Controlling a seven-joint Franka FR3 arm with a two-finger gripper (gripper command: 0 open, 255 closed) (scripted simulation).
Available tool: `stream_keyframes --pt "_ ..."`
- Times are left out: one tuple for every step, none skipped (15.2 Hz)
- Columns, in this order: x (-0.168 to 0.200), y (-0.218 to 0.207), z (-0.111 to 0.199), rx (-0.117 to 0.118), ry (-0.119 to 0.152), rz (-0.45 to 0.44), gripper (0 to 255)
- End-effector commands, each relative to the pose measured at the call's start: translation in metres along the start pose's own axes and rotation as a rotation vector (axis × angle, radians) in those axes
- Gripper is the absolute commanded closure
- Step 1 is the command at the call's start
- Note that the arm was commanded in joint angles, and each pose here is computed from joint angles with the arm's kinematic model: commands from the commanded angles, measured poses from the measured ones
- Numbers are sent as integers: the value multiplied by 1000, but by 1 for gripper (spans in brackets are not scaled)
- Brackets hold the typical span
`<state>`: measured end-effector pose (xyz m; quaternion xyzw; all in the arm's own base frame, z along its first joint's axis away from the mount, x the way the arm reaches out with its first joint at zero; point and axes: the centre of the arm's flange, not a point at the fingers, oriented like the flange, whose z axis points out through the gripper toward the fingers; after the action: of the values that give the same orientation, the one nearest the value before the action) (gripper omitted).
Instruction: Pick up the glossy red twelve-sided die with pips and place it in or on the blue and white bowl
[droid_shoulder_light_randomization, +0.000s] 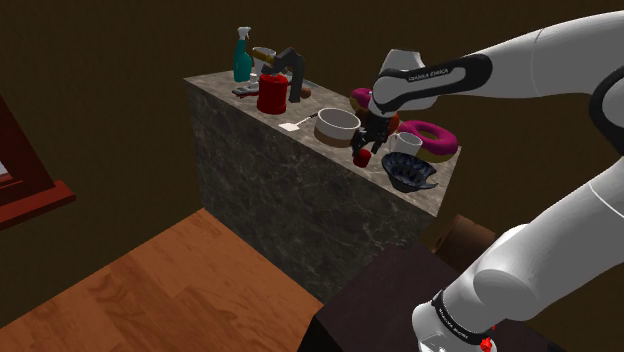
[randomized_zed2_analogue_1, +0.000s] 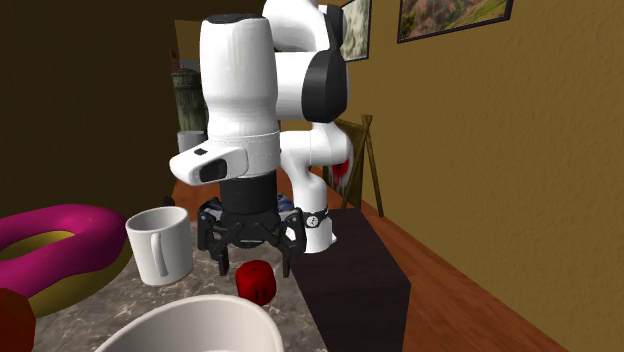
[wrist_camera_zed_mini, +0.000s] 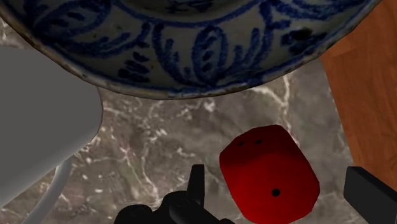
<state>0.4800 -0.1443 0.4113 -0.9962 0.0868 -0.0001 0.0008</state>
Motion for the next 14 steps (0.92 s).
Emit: stream_keyframes --pt "0 1 5 0 1 0 0" --pt "0 0 5 0 1 0 0" --pt "0 0 5 0 1 0 0" --pt "0 0 5 0 1 0 0" --pt "0 0 5 0 1 0 0" --pt "0 0 5 0 1 0 0" --pt "0 0 5 0 1 0 0" --pt "0 0 5 0 1 0 255" --pt "0 1 5 0 1 0 255" --pt "0 0 5 0 1 0 255" --pt "0 1 5 0 1 0 255" --pt "0 1 5 0 1 0 255" --pt "0 1 5 0 1 0 255" --pt "0 0 5 0 1 0 255"
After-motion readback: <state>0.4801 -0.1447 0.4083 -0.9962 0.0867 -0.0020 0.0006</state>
